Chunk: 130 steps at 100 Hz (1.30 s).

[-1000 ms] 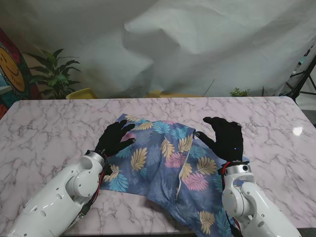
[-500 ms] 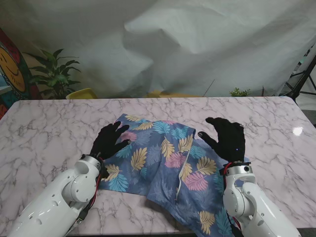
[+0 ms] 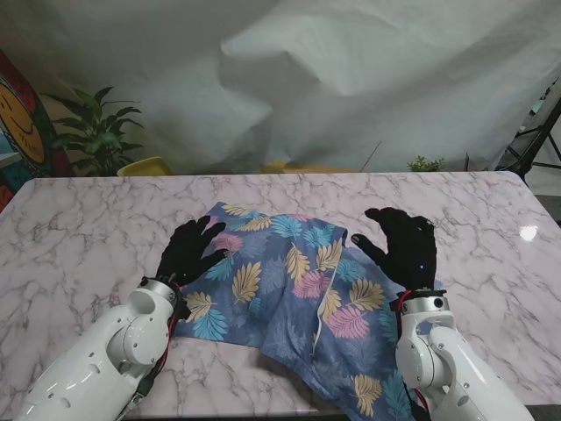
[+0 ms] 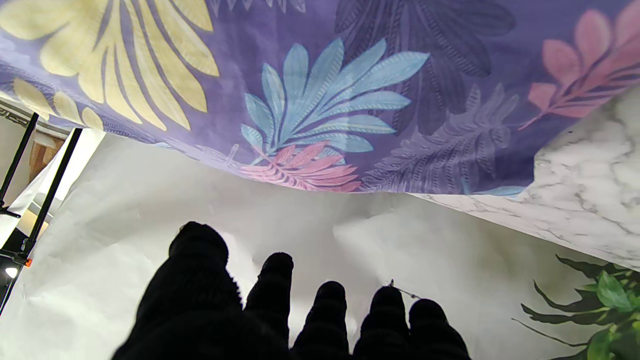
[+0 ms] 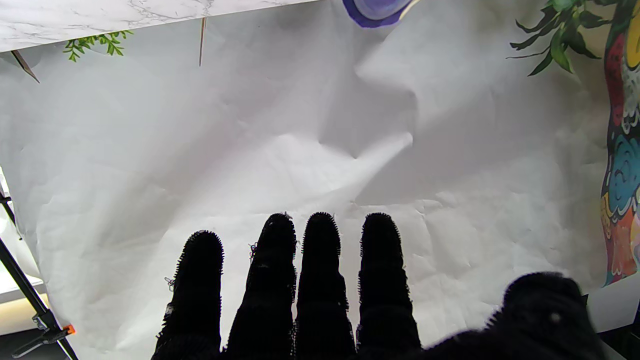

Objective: Put a pillowcase on a pillow

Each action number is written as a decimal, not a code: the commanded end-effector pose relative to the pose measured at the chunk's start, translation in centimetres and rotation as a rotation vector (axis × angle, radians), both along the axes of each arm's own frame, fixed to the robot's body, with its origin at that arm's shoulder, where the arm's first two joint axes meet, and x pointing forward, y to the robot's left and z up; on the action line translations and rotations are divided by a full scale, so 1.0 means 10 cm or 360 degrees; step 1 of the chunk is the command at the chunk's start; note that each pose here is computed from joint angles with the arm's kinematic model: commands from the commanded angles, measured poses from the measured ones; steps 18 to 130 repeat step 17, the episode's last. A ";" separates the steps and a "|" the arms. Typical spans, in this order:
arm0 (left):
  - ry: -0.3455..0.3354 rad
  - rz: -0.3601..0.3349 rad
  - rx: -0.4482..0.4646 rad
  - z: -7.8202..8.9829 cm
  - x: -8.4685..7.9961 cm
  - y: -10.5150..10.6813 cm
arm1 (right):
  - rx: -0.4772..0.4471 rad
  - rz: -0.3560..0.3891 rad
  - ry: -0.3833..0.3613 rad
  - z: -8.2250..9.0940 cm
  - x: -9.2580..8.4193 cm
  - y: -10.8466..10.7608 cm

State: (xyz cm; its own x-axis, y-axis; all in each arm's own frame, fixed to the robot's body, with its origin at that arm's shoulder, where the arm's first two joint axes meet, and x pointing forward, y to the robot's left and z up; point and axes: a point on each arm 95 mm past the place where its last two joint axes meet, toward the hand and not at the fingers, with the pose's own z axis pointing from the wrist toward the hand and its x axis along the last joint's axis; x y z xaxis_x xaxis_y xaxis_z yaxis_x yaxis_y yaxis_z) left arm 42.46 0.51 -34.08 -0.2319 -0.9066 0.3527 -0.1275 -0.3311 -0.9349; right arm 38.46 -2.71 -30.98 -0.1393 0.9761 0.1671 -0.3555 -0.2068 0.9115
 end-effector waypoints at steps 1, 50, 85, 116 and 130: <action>0.0008 -0.0001 0.0017 0.00 0.00 0.00 | 0.0001 -0.0011 -0.0001 -0.01 -0.02 0.00; 0.0008 0.0003 0.0014 0.00 0.00 0.00 | 0.0003 -0.0014 0.0012 -0.01 -0.02 0.00; 0.0008 0.0003 0.0014 0.00 0.00 0.00 | 0.0003 -0.0014 0.0012 -0.01 -0.02 0.00; 0.0008 0.0003 0.0014 0.00 0.00 0.00 | 0.0003 -0.0014 0.0012 -0.01 -0.02 0.00; 0.0008 0.0003 0.0014 0.00 0.00 0.00 | 0.0003 -0.0014 0.0012 -0.01 -0.02 0.00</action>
